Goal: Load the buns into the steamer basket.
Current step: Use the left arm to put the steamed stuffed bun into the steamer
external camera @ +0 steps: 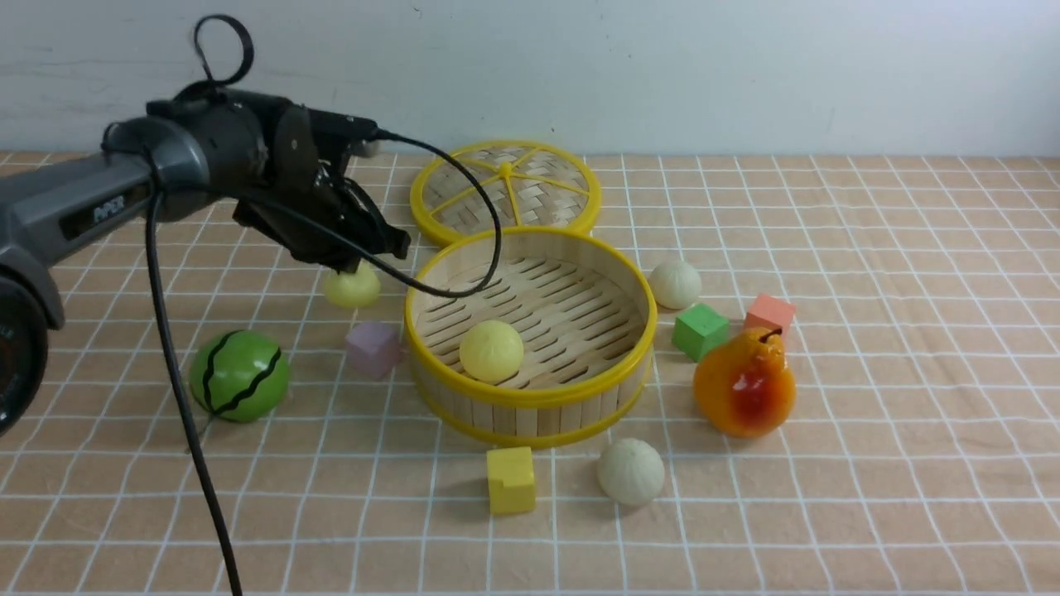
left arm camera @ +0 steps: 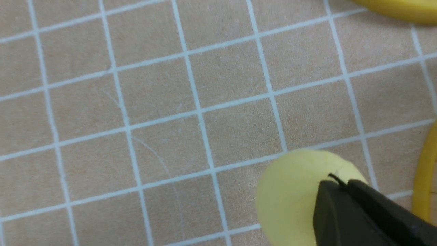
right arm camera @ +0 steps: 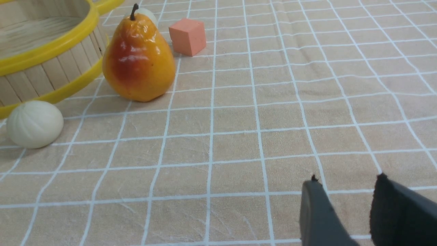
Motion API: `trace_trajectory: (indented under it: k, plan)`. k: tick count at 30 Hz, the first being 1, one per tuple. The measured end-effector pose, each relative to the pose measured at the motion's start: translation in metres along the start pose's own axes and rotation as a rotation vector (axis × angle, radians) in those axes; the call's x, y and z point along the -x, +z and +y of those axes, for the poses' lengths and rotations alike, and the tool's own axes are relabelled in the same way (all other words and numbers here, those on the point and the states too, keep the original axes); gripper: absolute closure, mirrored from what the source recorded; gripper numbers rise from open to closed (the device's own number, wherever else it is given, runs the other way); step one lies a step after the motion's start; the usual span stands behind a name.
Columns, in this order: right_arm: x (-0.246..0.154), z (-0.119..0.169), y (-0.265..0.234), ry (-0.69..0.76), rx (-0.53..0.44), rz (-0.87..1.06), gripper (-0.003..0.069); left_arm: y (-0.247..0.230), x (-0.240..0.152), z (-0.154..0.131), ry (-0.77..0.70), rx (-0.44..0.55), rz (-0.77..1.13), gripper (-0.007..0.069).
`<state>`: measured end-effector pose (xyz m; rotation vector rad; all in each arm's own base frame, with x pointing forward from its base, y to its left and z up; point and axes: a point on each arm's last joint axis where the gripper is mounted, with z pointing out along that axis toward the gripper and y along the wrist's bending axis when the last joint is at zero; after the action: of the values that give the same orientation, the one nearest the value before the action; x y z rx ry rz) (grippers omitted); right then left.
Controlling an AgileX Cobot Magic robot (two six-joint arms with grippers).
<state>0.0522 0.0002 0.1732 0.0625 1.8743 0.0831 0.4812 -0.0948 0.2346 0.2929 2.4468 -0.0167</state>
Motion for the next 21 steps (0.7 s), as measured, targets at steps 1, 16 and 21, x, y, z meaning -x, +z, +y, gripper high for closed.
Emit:
trace_trajectory:
  k: [1, 16, 21]
  plan:
    - [0.0, 0.0, 0.0, 0.0, 0.0, 0.0, 0.042, -0.009, 0.004, 0.001, 0.0, 0.002, -0.014, 0.0638]
    - [0.0, 0.0, 0.0, 0.0, 0.0, 0.0, 0.042, -0.071, 0.017, -0.098, 0.195, -0.2, -0.091, 0.0638]
    - [0.0, 0.0, 0.0, 0.0, 0.0, 0.0, 0.042, -0.041, 0.012, -0.108, 0.213, -0.196, -0.11, 0.0638]
